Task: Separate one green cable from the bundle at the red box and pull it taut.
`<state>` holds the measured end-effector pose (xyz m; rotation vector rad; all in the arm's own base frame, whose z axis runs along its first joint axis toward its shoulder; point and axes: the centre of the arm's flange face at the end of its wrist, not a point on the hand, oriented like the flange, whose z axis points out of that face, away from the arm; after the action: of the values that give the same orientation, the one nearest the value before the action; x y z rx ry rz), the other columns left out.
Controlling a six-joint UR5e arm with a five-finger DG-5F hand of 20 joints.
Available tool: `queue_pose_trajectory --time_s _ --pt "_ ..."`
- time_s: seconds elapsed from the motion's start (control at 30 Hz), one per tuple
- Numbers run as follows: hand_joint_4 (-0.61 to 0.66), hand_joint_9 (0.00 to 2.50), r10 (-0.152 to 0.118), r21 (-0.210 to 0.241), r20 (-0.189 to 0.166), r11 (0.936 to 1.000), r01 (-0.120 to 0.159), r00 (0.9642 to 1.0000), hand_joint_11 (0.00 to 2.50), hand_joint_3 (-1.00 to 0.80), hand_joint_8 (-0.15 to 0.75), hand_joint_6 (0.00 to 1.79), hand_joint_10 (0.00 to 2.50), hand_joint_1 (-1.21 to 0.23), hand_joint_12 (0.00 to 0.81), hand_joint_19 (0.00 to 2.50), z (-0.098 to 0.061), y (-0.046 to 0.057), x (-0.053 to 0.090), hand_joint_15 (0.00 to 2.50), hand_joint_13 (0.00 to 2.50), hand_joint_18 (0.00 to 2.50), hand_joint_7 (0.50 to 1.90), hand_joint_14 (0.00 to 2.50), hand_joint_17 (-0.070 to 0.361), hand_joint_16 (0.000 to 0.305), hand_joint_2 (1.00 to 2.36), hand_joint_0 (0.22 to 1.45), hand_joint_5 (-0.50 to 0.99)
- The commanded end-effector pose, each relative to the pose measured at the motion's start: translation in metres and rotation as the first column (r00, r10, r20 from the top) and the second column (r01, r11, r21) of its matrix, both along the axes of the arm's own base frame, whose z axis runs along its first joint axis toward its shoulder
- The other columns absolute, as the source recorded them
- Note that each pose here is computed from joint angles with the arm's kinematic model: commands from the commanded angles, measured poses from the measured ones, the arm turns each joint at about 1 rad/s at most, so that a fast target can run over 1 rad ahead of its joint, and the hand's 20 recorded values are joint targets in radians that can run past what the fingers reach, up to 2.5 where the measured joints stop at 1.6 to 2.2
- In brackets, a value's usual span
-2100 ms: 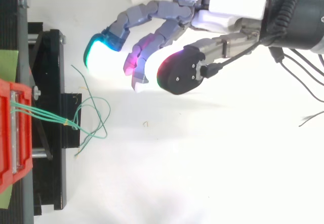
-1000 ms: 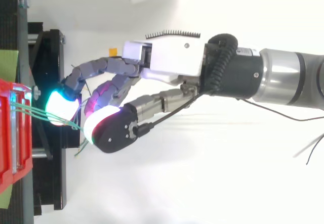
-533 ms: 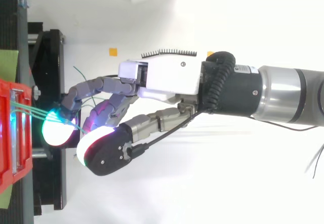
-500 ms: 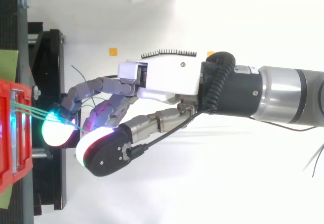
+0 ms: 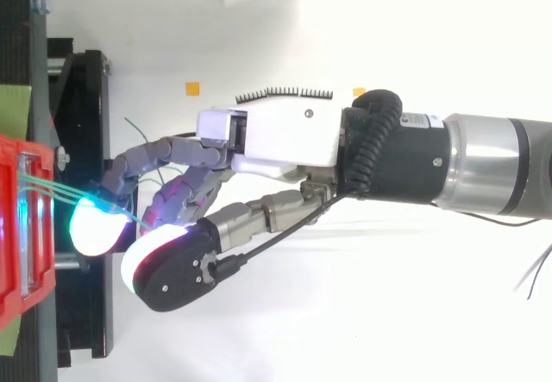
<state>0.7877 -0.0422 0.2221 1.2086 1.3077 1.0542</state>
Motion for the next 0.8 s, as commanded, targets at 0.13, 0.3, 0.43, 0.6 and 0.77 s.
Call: queue_pose_trajectory --time_s 0.13,0.3,0.43,0.6,0.77 --pt "0.26 0.95 -0.001 0.016 -0.021 0.9999 0.001 0.9998 0.51 -0.50 0.343 0.50 0.01 -0.40 0.441 0.19 -0.0019 0.0004 -0.0024 0.51 0.73 0.80 0.73 0.01 0.198 0.088 1.00 0.33 -0.14" --pt "0.25 0.96 -0.005 0.091 -0.050 0.9958 0.010 0.9987 0.52 -0.50 0.341 0.50 0.01 -0.39 0.441 0.19 -0.0046 0.0002 -0.0059 0.52 0.74 0.82 0.73 0.01 0.198 0.088 1.00 0.33 -0.14" --pt "0.25 0.96 -0.007 0.109 -0.048 0.9939 0.012 0.9988 0.51 -0.50 0.339 0.50 0.01 -0.39 0.439 0.20 -0.0039 0.0002 -0.0056 0.52 0.74 0.82 0.73 0.01 0.199 0.088 1.00 0.33 -0.13" --pt "0.26 0.97 -0.008 0.115 -0.050 0.9933 0.014 0.9987 0.52 -0.50 0.338 0.50 0.01 -0.39 0.439 0.21 -0.0046 0.0002 -0.0059 0.52 0.75 0.84 0.74 0.02 0.201 0.089 1.00 0.33 -0.13" --pt "0.27 1.00 -0.010 0.134 -0.046 0.9909 0.016 0.9989 0.51 -0.50 0.342 0.50 0.01 -0.39 0.440 0.23 -0.0027 0.0002 -0.0056 0.53 0.78 0.86 0.74 0.01 0.201 0.089 1.00 0.34 -0.12"
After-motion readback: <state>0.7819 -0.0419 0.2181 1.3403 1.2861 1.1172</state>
